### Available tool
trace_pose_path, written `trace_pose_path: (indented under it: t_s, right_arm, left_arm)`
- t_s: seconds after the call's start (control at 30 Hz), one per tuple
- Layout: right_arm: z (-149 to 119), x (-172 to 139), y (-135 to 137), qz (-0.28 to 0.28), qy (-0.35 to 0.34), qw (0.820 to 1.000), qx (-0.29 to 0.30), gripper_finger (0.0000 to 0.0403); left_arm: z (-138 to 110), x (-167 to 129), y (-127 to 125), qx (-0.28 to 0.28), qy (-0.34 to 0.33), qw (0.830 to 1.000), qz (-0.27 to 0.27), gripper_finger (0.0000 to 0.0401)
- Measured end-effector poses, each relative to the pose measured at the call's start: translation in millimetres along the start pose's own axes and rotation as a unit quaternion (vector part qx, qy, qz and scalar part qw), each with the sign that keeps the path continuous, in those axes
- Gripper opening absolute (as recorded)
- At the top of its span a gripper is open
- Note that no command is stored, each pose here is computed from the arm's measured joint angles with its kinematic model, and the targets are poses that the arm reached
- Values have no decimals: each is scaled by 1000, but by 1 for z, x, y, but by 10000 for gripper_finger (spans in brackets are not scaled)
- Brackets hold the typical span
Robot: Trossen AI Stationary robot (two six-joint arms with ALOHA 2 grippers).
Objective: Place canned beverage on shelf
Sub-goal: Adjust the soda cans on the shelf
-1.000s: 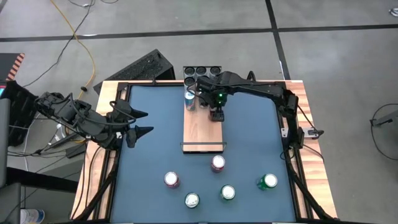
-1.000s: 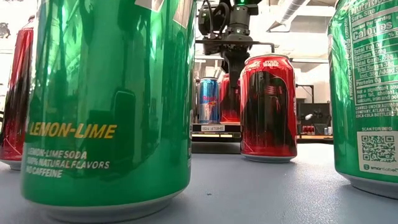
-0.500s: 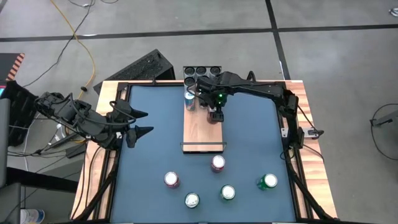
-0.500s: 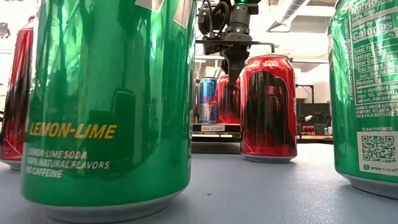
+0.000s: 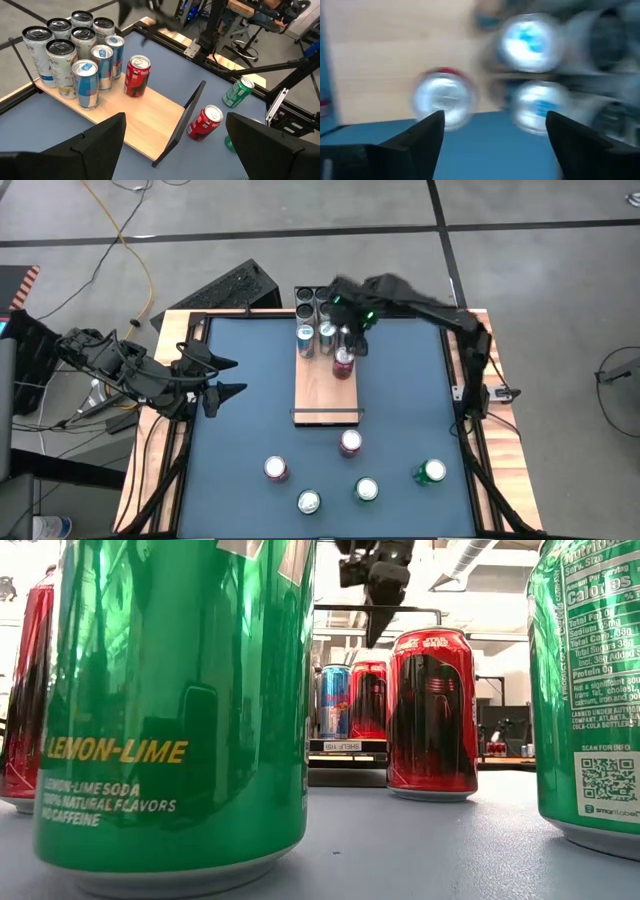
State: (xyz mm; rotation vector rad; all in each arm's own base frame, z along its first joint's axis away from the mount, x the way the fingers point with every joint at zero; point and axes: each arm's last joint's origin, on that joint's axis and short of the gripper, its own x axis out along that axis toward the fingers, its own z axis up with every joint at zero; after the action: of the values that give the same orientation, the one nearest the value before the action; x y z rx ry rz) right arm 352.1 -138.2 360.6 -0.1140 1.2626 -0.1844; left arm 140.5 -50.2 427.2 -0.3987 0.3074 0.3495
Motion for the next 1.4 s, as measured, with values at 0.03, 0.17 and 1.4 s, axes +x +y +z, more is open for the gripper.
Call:
trace_pose_path:
  t_s: [0.03, 0.17, 1.4]
  right_arm:
    - [-5, -9, -9, -8, -17, 1000, 11, 318]
    - [-36, -44, -44, -24, -105, 992, 69, 275]
    - [-113, 77, -55, -25, -240, 945, 222, 0]
  left_arm:
    - [0, 0, 0, -1, 0, 1000, 0, 330]
    - [0, 0, 0, 0, -3, 1000, 4, 330]
    - [2, 0, 2, -7, -37, 998, 47, 330]
